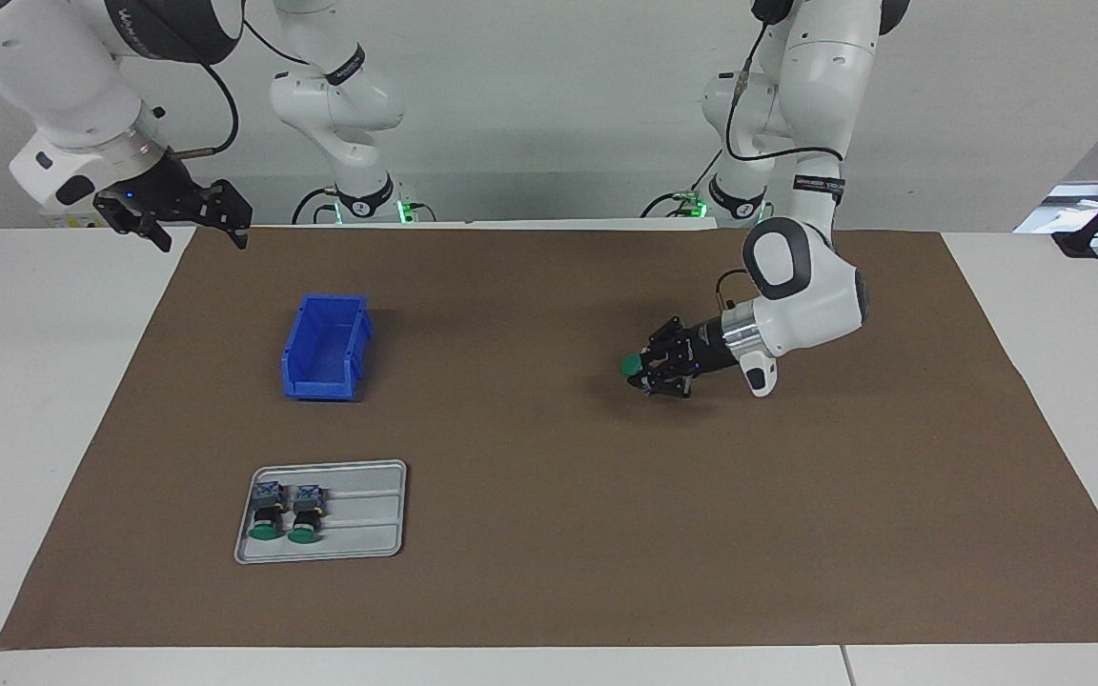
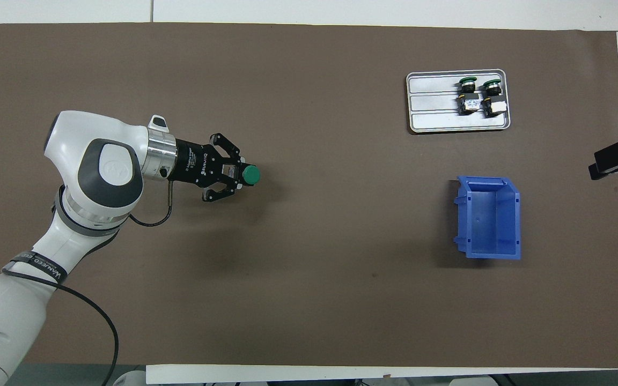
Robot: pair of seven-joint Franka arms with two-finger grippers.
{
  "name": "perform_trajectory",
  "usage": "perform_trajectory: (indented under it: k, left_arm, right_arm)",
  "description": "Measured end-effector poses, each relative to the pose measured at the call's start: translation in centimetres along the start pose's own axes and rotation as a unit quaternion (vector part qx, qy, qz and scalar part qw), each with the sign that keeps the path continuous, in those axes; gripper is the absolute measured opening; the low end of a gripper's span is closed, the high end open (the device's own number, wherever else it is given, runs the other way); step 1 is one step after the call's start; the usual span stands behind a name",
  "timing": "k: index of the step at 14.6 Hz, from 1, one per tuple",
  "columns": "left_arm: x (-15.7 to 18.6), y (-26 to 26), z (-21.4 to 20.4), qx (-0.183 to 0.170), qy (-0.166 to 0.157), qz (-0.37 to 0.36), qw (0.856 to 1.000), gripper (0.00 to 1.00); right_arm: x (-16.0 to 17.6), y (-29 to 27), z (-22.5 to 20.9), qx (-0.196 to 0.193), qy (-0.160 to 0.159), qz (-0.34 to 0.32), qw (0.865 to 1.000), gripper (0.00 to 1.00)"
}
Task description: Place and press button with both arms
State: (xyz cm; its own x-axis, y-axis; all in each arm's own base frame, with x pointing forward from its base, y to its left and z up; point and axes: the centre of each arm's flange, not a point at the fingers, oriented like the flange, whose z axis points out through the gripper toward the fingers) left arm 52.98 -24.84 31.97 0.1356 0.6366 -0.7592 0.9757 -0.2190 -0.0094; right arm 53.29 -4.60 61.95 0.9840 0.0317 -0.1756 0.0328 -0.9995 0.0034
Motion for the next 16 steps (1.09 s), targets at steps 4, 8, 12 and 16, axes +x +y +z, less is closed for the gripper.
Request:
perform_trajectory:
  k: [4,8,12,16]
  left_arm:
    - [0.3,0.3,-0.1,0.002,-0.018,-0.006,1.0,0.33]
    - [1.3,0.6,0.2,-0.01,-0.06,-0.034,0.998,0.33]
    - [3.1,0.9,0.4,-0.028,-0.095,-0.057,0.993,0.33]
    - [4.0,1.1,0.9,-0.039,-0.116,-0.072,0.99,0.33]
  right_arm:
    - [0.0,0.0,0.0,0.0,0.0,0.0,1.0,1.0]
    - [0.0,0.0,0.0,0.0,0.0,0.0,1.0,1.0]
    - [0.0,0.0,0.0,0.0,0.0,0.0,1.0,1.0]
    - [0.0,0.0,0.0,0.0,0.0,0.0,1.0,1.0]
